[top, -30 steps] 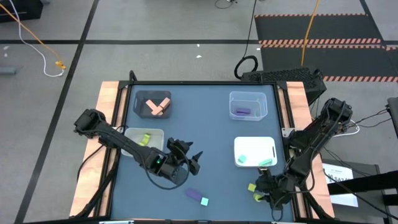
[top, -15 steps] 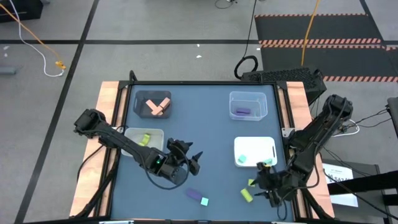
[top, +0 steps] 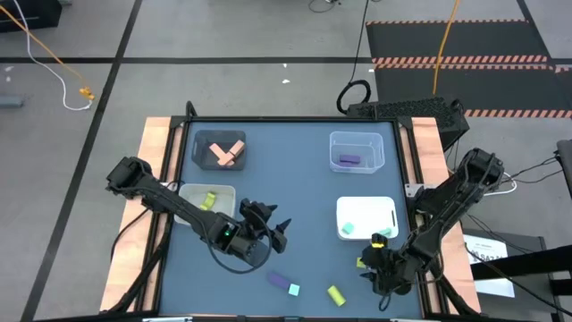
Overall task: Sort & place blocks by color
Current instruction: Put the top green block into the gray bin
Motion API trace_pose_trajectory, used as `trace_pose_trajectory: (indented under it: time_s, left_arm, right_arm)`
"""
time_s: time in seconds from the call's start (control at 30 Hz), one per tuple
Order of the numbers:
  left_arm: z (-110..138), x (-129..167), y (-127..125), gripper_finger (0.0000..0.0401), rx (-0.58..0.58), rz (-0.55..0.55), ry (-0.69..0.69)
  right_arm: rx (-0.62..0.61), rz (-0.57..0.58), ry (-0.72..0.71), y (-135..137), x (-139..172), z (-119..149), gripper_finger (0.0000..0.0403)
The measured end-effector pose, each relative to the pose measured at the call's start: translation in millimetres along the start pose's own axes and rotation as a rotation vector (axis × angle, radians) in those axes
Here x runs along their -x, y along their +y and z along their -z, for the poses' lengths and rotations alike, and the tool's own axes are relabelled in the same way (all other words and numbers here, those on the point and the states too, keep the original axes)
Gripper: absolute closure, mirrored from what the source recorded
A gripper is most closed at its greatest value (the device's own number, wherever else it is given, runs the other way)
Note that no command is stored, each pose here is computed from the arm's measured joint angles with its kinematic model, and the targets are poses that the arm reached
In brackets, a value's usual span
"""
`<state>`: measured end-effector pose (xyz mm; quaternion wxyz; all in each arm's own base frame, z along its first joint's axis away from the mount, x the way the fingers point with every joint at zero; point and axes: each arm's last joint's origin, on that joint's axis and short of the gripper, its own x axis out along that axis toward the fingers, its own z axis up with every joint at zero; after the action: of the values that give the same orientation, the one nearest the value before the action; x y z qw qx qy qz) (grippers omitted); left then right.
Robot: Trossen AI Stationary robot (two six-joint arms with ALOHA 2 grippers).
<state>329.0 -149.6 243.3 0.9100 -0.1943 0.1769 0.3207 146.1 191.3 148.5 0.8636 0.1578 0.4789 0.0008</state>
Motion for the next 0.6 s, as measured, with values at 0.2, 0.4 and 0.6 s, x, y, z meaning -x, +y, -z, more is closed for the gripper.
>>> trace_pose_trajectory:
  time_s: [0.2,0.4,0.6]
  left_arm:
    - [0.9,1.3,-0.6,0.0100,-0.003,0.004,0.002]
    - [0.9,1.3,-0.5,0.0100,-0.004,0.003,0.002]
    - [0.9,1.3,-0.5,0.0100,-0.004,0.003,0.002]
  right_arm:
    - [0.153,0.067,0.007,-0.9,-14.0,5.6,0.0181]
    - [0.207,0.076,-0.003,-1.5,-14.0,5.6,0.0181]
    - [0.180,0.035,-0.071,-1.0,0.7,-2.4,0.0181]
